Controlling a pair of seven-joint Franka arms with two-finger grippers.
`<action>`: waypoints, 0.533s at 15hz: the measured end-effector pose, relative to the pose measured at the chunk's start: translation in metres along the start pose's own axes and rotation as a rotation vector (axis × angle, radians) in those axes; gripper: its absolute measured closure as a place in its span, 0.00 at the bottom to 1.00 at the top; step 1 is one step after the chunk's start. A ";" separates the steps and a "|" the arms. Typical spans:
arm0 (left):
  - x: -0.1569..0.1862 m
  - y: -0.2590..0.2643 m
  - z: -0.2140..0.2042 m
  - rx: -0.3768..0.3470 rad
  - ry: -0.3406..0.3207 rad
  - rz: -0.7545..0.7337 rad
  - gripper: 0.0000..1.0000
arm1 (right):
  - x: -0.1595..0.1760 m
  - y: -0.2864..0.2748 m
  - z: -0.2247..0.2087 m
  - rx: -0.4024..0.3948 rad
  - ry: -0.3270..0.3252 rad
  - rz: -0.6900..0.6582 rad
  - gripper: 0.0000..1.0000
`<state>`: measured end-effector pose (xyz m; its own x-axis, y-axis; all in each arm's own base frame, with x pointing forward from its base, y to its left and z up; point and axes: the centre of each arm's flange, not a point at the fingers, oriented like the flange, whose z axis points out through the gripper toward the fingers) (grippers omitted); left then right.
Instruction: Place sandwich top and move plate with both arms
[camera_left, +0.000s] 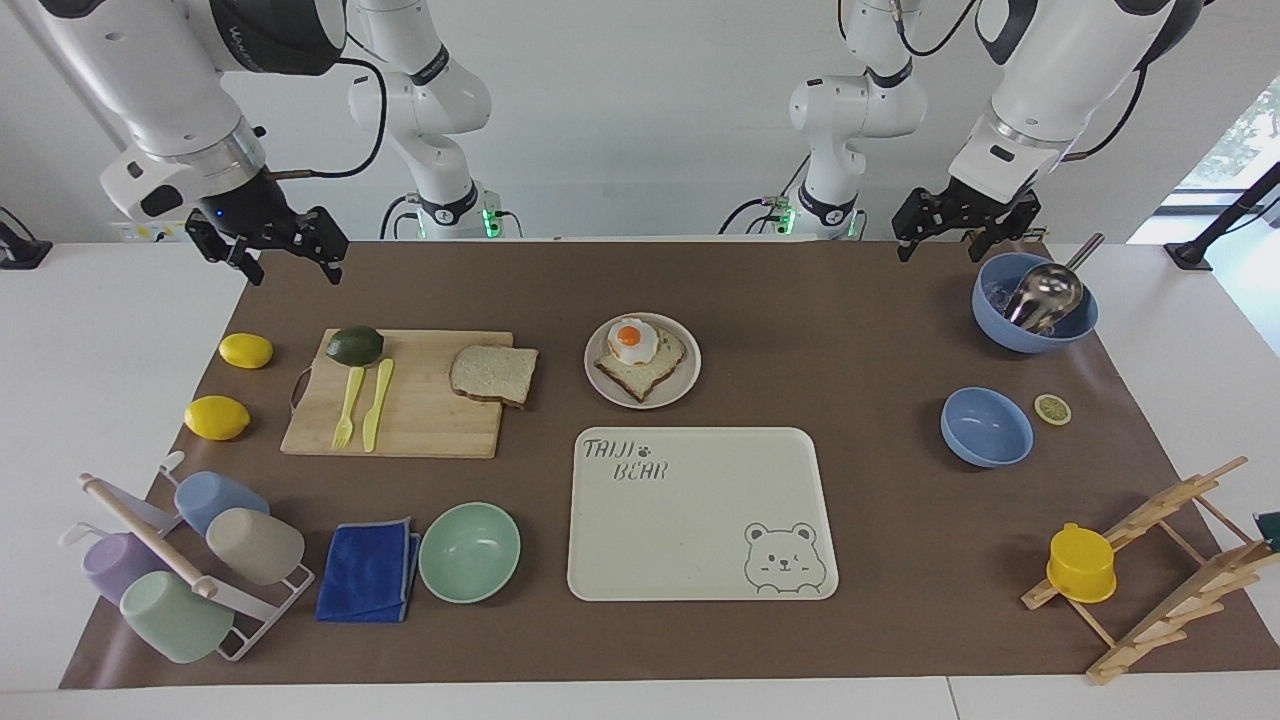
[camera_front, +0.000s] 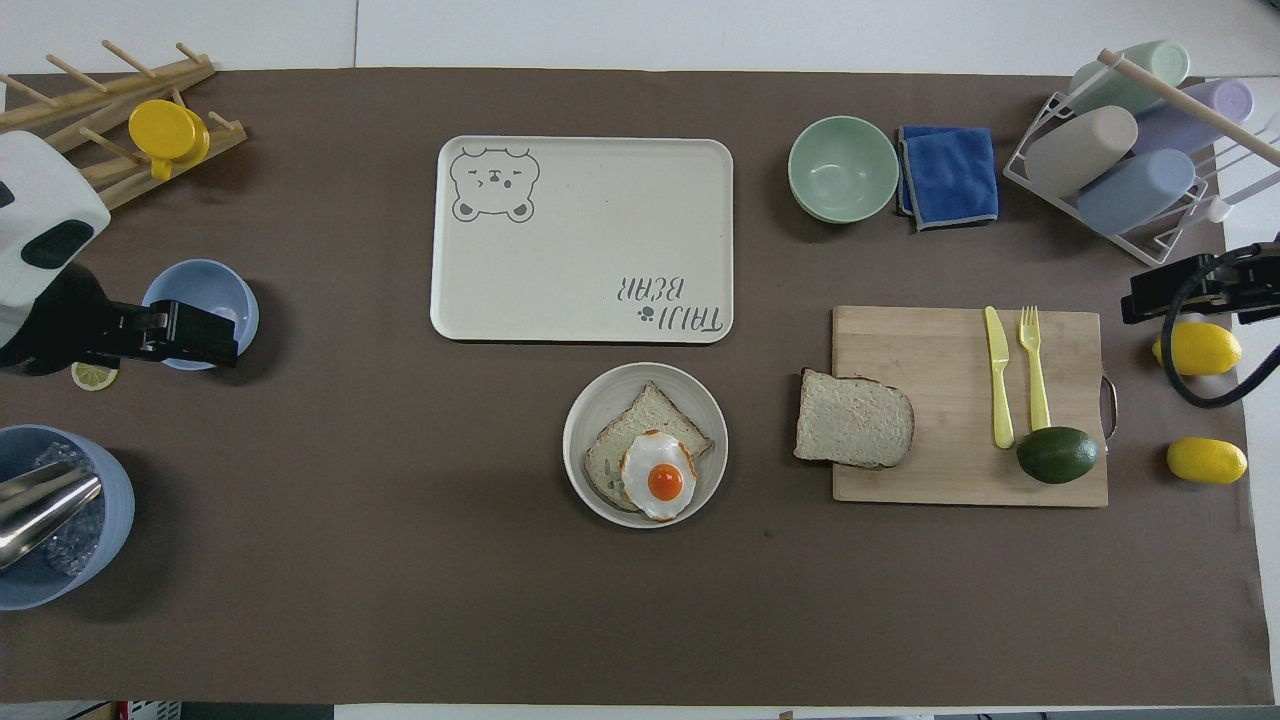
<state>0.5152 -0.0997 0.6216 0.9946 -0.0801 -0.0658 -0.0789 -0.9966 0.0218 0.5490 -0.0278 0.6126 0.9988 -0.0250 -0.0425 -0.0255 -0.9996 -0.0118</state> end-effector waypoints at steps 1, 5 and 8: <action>0.000 0.000 0.000 0.000 0.000 0.000 0.00 | 0.000 0.000 0.000 0.000 0.000 0.000 0.00; 0.000 0.000 0.000 0.000 0.000 0.000 0.00 | 0.000 0.000 0.001 0.000 -0.002 -0.001 0.00; 0.000 0.000 0.000 0.000 0.000 0.000 0.00 | 0.000 0.000 0.002 0.000 -0.004 0.001 0.00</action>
<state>0.5152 -0.0997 0.6216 0.9946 -0.0801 -0.0658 -0.0789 -0.9966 0.0218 0.5489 -0.0275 0.6110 0.9986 -0.0257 -0.0460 -0.0263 -0.9996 -0.0118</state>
